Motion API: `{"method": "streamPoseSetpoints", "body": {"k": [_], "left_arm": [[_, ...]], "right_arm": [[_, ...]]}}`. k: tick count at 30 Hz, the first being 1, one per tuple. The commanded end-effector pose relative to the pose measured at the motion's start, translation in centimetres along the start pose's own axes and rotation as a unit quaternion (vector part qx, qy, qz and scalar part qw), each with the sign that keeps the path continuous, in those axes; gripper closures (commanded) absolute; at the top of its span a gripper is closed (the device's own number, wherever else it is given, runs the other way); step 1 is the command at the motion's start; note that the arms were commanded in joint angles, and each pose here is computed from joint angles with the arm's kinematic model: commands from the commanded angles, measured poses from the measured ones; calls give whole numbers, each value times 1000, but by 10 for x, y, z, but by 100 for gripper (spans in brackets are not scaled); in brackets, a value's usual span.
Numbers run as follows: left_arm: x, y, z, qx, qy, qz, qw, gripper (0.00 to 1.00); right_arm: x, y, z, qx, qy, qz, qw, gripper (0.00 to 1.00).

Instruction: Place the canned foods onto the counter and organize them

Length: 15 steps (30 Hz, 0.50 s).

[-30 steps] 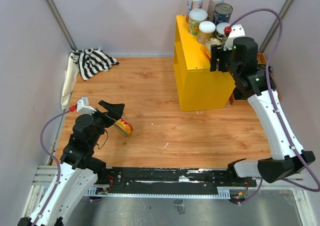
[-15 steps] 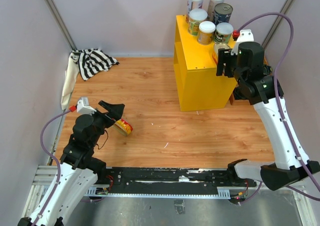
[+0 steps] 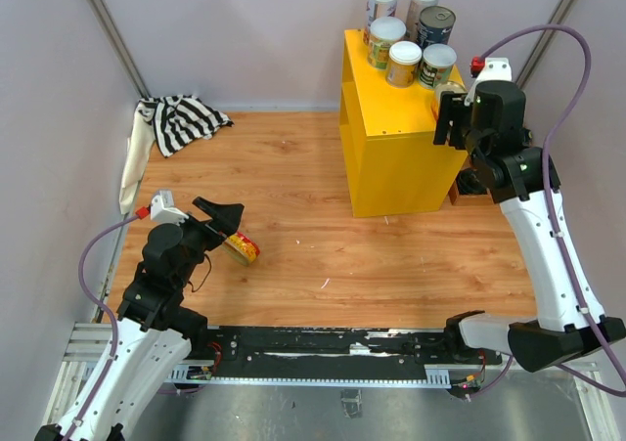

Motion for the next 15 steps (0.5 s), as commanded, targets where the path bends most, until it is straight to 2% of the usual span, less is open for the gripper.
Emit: {"method": "streamPoseSetpoints", "body": {"k": [1,15], "left_arm": [[-10,-11,-4,16,-13,-2,1000,2],[-10,-10,-7,17,-18,-7,1000,2]], "right_arm": [[-6,-8,1,21,-10,15,1000,70],[-10,-3,15,10,-4,16,1000,70]]}}
Point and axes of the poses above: each gripper's point midway between its finger pads, its own z axis out along the fingers, its own y axis along the line the jaws close on, x = y × z, the point moved 8 cm from there along -z, back along the fingers, and after that the axes turned 8 degrees about -z, right-handed, at the moved point
